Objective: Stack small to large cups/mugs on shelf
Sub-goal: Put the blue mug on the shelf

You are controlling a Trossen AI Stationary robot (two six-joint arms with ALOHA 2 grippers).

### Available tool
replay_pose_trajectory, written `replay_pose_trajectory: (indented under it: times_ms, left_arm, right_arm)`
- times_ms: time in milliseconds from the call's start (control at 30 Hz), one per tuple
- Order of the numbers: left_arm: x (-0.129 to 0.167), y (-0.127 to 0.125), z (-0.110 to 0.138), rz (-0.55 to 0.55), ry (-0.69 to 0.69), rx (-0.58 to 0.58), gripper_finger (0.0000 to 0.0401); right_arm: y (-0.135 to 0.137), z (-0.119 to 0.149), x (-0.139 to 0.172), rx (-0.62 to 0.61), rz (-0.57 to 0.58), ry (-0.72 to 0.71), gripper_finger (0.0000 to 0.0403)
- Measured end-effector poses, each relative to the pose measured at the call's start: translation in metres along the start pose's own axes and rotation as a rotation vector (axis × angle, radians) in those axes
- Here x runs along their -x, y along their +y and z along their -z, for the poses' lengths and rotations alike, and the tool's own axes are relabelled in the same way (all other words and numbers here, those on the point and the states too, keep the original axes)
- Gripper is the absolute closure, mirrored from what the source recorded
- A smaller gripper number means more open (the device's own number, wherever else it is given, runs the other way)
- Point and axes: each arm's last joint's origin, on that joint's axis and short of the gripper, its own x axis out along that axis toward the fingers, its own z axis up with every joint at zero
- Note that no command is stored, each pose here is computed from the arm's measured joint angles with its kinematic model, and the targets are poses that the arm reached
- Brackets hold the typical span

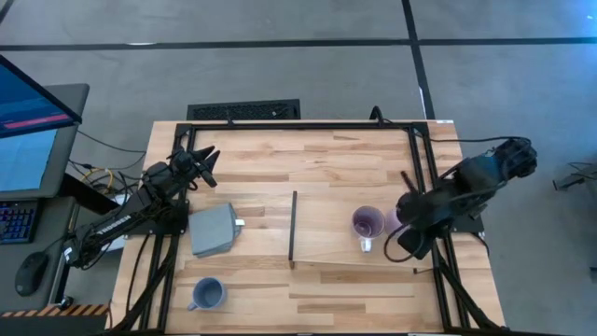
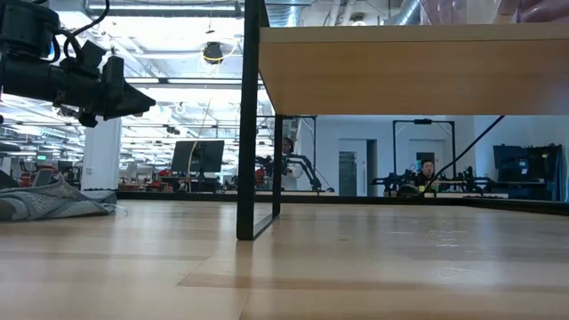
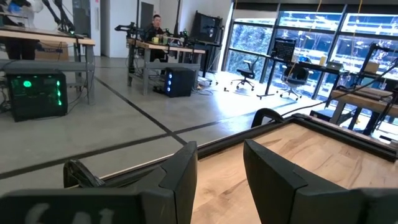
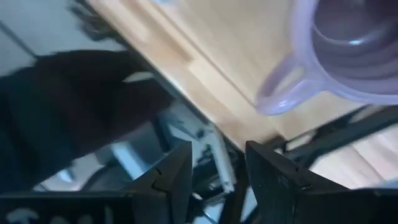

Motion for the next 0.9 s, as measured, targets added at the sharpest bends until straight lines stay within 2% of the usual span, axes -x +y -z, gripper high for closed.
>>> replay_pose_trajectory:
  times_ms: [133,267,400,500,600,700,900]
  left_arm:
    - [0.000,0.000,0.000,0.000,0.000,0.000,0.0280]
    - [0.000,0.000,0.000,-0.008,-0.002,-0.001,0.0280]
    - [0.000,0.001,-0.001,-0.047,-0.016,0.001,0.0280]
    - [0.000,0.002,-0.001,-0.078,-0.025,0.019,0.0280]
    - [0.000,0.002,-0.002,-0.080,-0.030,0.040,0.0280]
    - [0.000,0.002,-0.002,-0.065,-0.031,0.080,0.0280]
    - [0.001,0.000,-0.006,-0.020,-0.033,0.126,0.0280]
  right_arm:
    - [0.002,0.003,0.026,0.035,-0.061,-0.150,0.0229]
    - [-0.001,-0.007,0.044,0.174,-0.037,-0.397,0.0231]
    - [-0.008,-0.024,0.056,0.358,0.140,-0.652,0.0230]
    - [-0.016,-0.037,0.065,0.394,0.302,-0.810,0.0229]
    - [-0.030,-0.048,0.077,0.413,0.418,-0.873,0.0231]
    - [-0.042,-0.054,0.091,0.461,0.470,-0.919,0.0231]
    - [-0.058,-0.054,0.122,0.640,0.420,-1.067,0.0230]
